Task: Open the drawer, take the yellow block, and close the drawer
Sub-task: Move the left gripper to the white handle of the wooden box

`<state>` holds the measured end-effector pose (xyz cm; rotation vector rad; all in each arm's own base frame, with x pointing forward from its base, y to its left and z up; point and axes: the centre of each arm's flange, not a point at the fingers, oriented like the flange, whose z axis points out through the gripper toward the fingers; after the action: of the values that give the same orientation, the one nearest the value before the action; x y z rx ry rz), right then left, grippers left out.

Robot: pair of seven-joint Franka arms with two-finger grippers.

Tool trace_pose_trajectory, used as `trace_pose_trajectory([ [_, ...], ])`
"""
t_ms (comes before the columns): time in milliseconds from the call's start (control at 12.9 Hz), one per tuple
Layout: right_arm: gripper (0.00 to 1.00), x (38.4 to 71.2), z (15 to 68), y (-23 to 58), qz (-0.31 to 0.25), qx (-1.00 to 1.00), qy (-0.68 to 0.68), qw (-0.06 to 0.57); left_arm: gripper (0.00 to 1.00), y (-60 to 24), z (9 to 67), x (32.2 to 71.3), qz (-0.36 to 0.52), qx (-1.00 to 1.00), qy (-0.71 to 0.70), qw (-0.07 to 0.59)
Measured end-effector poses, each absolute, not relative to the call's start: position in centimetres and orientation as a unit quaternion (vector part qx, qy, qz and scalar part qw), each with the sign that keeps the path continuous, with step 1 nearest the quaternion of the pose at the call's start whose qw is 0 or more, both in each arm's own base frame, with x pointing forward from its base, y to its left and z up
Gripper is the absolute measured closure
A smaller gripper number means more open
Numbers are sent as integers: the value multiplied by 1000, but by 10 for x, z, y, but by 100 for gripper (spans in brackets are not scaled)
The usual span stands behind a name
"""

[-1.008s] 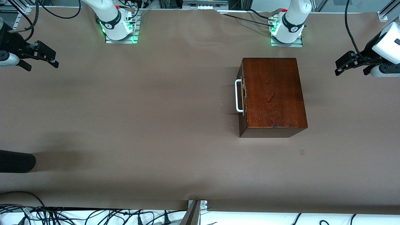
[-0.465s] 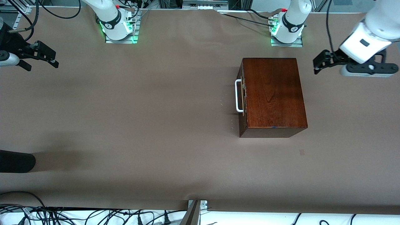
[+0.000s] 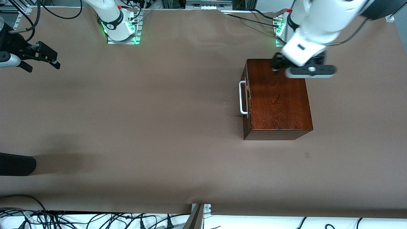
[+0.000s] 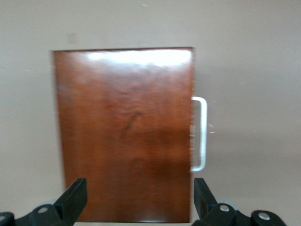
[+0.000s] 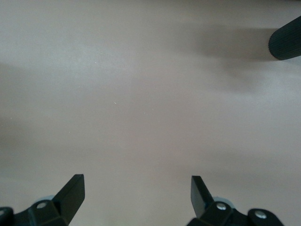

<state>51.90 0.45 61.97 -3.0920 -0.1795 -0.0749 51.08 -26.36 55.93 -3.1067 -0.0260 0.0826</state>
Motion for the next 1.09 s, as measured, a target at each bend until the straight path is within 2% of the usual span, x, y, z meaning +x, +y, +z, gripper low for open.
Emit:
trace_pose_trajectory([
  [233,0,519,620,7,-24,-998,-60,22,0,-327,510,502,43,-998,-21,28],
  [620,0,524,616,8,-30,-998,-60,19,0,-400,423,485,41,-994,-47,84],
  [1086,0,527,611,6,-26,-998,-59,14,0,-437,344,473,21,-989,-57,138],
])
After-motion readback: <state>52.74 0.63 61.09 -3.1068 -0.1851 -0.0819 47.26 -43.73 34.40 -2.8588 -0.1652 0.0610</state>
